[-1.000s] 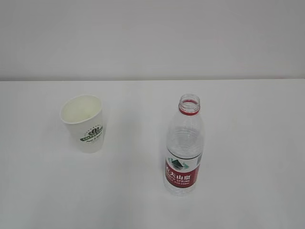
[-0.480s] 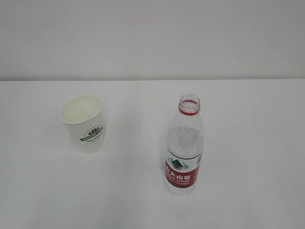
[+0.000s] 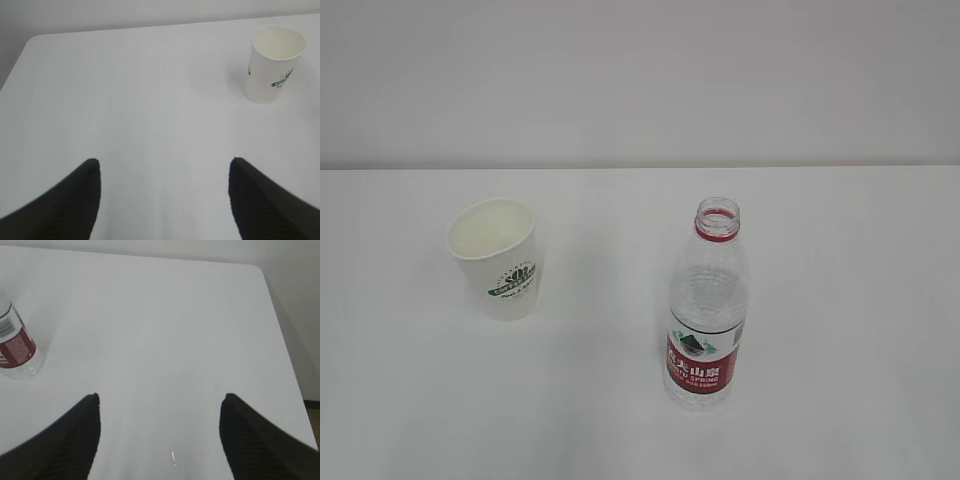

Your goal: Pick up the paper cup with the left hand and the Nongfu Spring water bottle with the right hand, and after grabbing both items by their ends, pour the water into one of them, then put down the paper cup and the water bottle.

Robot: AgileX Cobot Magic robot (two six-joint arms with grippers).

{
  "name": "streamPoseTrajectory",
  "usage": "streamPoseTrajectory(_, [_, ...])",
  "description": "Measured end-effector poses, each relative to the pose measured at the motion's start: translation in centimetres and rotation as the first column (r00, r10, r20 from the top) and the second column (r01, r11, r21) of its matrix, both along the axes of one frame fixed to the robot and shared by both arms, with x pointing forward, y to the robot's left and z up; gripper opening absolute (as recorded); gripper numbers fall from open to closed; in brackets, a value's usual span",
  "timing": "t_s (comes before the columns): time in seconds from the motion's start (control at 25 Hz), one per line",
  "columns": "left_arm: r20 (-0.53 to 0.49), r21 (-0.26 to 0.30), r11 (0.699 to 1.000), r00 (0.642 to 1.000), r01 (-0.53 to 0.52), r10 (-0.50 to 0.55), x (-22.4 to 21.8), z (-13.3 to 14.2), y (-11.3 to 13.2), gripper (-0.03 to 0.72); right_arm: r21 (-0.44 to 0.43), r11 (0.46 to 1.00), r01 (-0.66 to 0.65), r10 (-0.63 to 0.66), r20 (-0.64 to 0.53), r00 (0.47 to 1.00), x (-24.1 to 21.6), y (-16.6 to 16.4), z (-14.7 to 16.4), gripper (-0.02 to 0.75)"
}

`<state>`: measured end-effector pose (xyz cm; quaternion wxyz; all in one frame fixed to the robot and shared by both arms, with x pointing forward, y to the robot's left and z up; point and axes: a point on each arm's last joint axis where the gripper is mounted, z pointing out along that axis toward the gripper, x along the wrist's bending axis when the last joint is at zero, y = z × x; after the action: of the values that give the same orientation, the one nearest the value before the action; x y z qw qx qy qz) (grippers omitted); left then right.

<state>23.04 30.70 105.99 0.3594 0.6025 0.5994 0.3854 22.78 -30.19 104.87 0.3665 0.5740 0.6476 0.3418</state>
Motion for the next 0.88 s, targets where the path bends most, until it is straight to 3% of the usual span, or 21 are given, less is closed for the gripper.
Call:
streamPoseTrajectory(0.32, [0.000,0.001,1.000,1.000,0.002,-0.002,0.8,0.4,0.0,0.579,0.007,1.000,-0.022,0.021,0.120,0.993,-0.8,0.1,2.4,0.557])
streamPoseTrajectory(0.44, [0.057,0.002,1.000,0.998,0.006,-0.006,1.4,1.4,-0.1,0.579,0.003,1.000,-0.026,0.025,0.160,0.987,-0.9,0.1,3.1,0.557])
streamPoseTrajectory(0.88, [0.138,0.008,1.000,0.990,0.015,-0.016,3.8,2.8,-0.2,0.579,0.016,0.999,-0.041,0.037,0.178,0.983,2.2,0.5,4.6,0.555])
